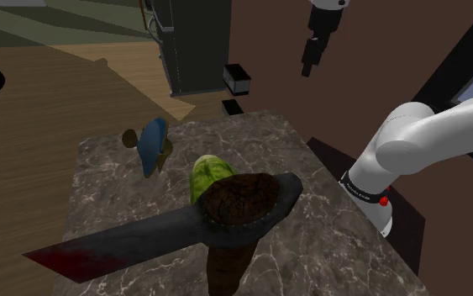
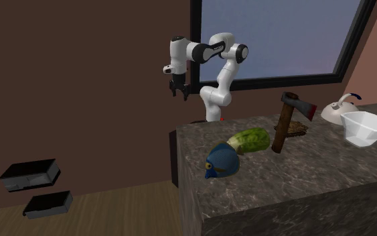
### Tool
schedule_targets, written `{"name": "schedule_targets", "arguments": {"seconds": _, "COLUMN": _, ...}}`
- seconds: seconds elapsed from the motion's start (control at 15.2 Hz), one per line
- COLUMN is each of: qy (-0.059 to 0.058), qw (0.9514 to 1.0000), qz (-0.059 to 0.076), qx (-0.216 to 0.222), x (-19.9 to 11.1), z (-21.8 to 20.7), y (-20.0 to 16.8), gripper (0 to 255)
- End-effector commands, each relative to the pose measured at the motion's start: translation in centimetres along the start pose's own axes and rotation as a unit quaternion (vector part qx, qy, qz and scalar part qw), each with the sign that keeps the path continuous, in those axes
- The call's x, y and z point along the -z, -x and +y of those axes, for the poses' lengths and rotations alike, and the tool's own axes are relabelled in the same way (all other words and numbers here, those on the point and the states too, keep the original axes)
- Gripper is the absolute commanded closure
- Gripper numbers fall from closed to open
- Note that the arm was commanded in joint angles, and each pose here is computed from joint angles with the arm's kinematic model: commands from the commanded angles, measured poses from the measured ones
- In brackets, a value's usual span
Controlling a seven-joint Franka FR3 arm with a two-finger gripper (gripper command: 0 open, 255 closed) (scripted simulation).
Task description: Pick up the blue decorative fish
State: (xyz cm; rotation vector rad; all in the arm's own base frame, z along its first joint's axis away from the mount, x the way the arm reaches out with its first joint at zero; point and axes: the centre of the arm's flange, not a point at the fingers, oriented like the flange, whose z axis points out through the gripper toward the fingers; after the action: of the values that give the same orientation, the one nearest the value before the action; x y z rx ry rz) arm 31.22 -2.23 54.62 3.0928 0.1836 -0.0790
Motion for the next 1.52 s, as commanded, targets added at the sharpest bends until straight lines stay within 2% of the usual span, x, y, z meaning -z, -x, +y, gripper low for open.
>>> {"name": "schedule_targets", "arguments": {"seconds": 0.0, "qy": 0.000, "qw": 1.0000, "qz": 0.000, "qx": 0.000, "x": 0.0, "z": 0.0, "y": 0.0, "gripper": 0}}
{"name": "schedule_targets", "arguments": {"seconds": 0.33, "qy": -0.014, "qw": 0.9981, "qz": 0.038, "qx": -0.045, "x": -1.2, "z": -6.1, "y": 1.1, "gripper": 0}}
{"name": "schedule_targets", "arguments": {"seconds": 0.73, "qy": -0.032, "qw": 0.9910, "qz": 0.083, "qx": -0.100, "x": -2.4, "z": -13.6, "y": 1.6, "gripper": 0}}
{"name": "schedule_targets", "arguments": {"seconds": 1.06, "qy": -0.046, "qw": 0.9810, "qz": 0.121, "qx": -0.144, "x": -3.2, "z": -19.8, "y": 1.3, "gripper": 0}}
{"name": "schedule_targets", "arguments": {"seconds": 1.45, "qy": -0.063, "qw": 0.9642, "qz": 0.165, "qx": -0.198, "x": -3.9, "z": -27.3, "y": 0.2, "gripper": 0}}
